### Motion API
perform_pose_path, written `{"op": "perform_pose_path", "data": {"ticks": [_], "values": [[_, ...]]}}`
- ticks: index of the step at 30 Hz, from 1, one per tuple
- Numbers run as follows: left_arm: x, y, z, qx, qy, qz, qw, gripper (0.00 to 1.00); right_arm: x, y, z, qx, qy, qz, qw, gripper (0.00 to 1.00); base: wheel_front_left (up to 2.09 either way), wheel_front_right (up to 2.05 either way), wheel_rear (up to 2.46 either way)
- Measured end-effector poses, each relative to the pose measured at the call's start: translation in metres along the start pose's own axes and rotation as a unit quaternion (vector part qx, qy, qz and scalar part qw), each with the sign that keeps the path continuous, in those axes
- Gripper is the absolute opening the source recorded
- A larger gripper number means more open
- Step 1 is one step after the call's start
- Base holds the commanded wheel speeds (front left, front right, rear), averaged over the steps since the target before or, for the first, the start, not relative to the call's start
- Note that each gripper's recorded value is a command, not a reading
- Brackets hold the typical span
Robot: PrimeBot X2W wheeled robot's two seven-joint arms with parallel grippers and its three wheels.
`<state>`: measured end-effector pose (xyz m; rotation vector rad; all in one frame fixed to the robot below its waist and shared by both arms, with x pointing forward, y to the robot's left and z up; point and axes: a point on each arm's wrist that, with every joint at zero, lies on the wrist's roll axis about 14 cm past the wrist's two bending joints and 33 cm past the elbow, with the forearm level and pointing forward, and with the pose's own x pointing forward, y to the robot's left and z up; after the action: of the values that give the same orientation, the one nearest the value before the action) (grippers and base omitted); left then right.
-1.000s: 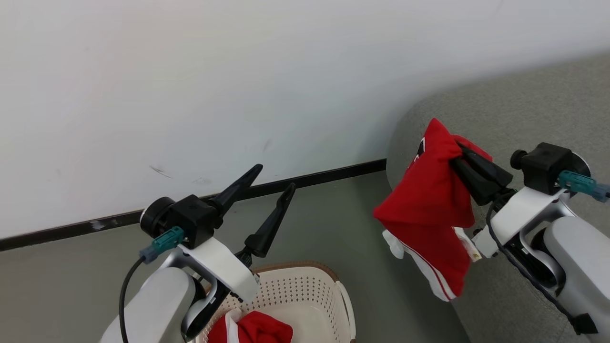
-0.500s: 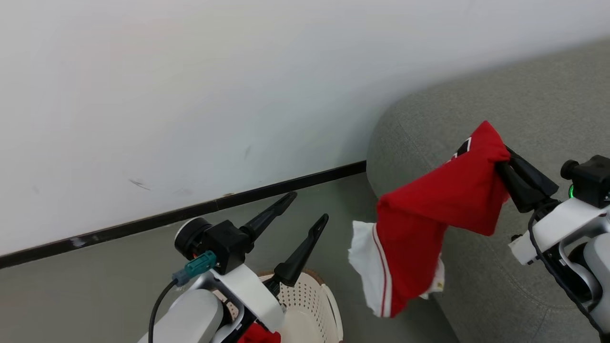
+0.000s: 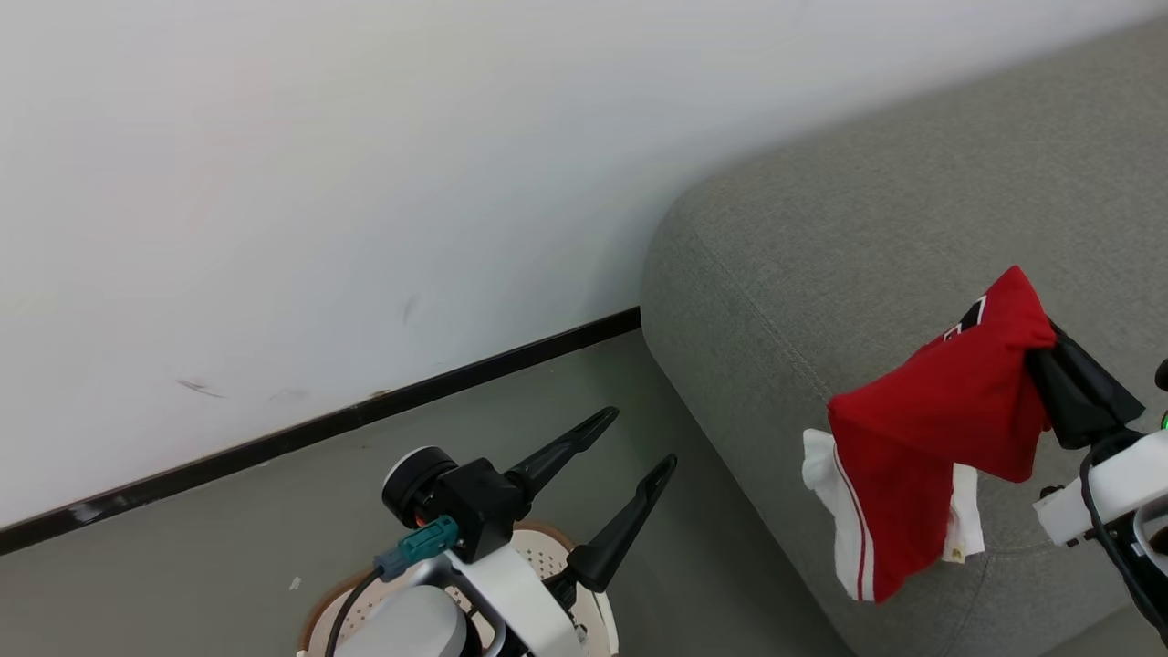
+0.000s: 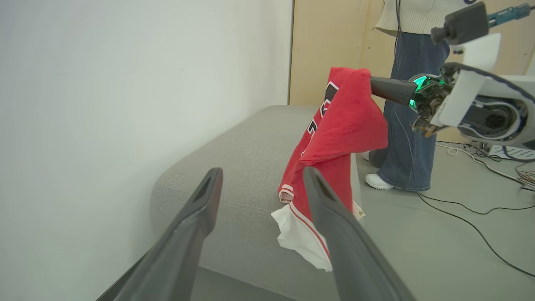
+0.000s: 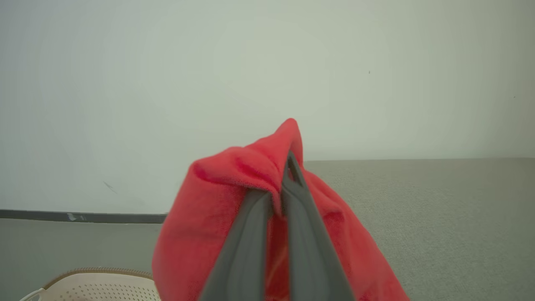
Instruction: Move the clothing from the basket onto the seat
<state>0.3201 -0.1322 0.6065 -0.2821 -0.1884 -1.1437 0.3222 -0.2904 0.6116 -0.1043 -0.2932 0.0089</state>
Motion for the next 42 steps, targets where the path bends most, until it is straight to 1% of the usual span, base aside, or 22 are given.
{"op": "perform_pose_path", "data": {"ticks": [2,6,10,13,17,21,25,27,33,39,42], "values": [[0.003,-0.004,-0.001,-0.003,-0.001,-0.008,1.0,1.0,-0.009,-0.008,-0.004,0.003,0.007,-0.017,1.0,0.0,0.0,0.0,0.0],[0.008,-0.01,-0.004,-0.008,0.0,-0.021,1.0,1.0,-0.022,-0.013,-0.015,0.013,0.025,-0.033,0.999,0.0,0.0,0.0,0.0],[0.011,-0.013,-0.008,-0.014,0.003,-0.029,0.999,1.0,-0.026,-0.014,-0.023,0.031,0.038,-0.042,0.998,0.0,0.0,0.0,0.0],[0.012,-0.01,-0.012,-0.022,0.004,-0.03,0.999,1.0,-0.022,-0.015,-0.029,0.028,0.051,-0.039,0.998,0.0,0.0,0.0,0.0],[0.011,0.001,-0.016,-0.025,0.006,-0.017,1.0,1.0,0.004,-0.028,-0.016,0.016,0.041,-0.041,0.998,0.0,0.0,0.0,0.0],[0.006,0.02,-0.023,-0.016,0.013,0.008,1.0,1.0,0.036,-0.051,0.009,0.022,0.01,-0.064,0.998,0.0,0.0,0.0,0.0],[0.003,0.033,-0.025,-0.017,0.011,0.027,0.999,1.0,0.063,-0.078,0.034,0.015,-0.016,-0.089,0.996,0.0,0.0,0.0,0.0],[0.001,0.038,-0.027,-0.011,0.011,0.03,0.999,1.0,0.075,-0.094,0.05,0.034,-0.042,-0.111,0.992,0.0,0.0,0.0,0.0],[-0.006,0.054,-0.031,-0.015,0.01,0.049,0.999,1.0,0.109,-0.133,0.078,-0.019,-0.05,-0.138,0.989,0.0,0.0,0.0,0.0],[-0.01,0.064,-0.037,-0.017,0.017,0.057,0.998,1.0,0.127,-0.16,0.07,-0.042,-0.028,-0.167,0.985,0.0,0.0,0.0,0.0],[-0.009,0.071,-0.037,-0.017,0.016,0.059,0.998,1.0,0.131,-0.173,0.059,-0.045,-0.014,-0.183,0.982,0.0,0.0,0.0,0.0]]}}
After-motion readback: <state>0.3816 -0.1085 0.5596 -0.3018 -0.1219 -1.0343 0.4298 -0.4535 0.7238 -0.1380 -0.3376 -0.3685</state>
